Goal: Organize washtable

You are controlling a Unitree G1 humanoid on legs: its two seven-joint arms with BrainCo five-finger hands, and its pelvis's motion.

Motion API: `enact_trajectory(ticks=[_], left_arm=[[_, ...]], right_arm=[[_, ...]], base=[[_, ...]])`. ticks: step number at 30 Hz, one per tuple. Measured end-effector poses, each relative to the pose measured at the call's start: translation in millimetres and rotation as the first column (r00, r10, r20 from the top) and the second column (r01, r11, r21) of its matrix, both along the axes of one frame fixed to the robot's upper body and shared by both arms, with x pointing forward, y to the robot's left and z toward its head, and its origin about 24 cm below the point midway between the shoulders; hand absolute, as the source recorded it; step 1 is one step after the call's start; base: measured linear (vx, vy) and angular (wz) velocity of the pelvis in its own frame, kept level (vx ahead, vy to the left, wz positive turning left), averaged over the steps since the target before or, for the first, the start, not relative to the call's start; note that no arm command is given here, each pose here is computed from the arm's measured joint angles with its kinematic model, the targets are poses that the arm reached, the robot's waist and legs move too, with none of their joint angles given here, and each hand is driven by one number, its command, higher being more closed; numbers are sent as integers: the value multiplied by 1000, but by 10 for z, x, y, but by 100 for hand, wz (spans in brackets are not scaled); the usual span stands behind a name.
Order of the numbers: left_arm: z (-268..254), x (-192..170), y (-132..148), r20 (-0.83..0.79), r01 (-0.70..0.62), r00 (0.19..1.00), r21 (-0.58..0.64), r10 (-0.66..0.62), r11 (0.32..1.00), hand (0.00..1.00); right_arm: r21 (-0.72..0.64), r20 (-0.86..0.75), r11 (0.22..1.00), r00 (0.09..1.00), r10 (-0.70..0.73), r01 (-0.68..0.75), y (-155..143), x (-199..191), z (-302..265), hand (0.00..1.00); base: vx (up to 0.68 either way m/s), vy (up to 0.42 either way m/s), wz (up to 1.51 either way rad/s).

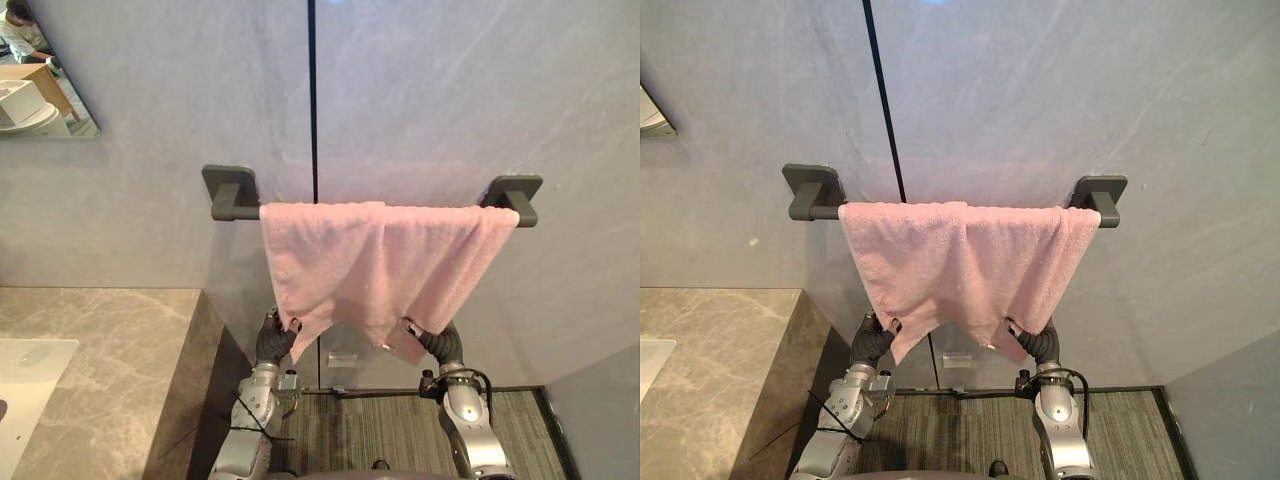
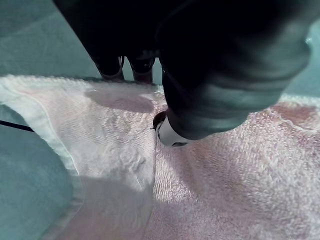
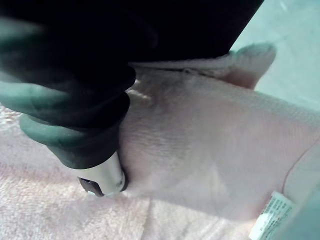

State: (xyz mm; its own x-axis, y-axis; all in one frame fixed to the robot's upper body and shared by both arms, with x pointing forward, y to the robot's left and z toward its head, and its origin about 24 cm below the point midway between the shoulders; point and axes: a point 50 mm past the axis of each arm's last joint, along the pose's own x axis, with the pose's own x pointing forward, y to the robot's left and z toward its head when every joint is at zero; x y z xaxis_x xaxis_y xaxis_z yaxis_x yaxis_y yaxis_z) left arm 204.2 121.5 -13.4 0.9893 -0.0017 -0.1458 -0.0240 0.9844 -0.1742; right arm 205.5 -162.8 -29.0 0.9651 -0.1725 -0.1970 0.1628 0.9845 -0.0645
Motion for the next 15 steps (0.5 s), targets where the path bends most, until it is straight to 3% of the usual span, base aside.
enact_trajectory(ticks=[7, 15], left_arm=[[-17, -85, -27, -23, -37, 999, -80, 36, 996, 0], [-79, -261, 275, -89, -233, 971, -136, 223, 963, 0]], right_arm=[[36, -105, 997, 993, -59, 63, -17, -307, -158, 0], [67, -16, 972, 974, -225, 225, -178, -412, 70, 0]], base=[[-37, -16, -1], [3, 1, -3]])
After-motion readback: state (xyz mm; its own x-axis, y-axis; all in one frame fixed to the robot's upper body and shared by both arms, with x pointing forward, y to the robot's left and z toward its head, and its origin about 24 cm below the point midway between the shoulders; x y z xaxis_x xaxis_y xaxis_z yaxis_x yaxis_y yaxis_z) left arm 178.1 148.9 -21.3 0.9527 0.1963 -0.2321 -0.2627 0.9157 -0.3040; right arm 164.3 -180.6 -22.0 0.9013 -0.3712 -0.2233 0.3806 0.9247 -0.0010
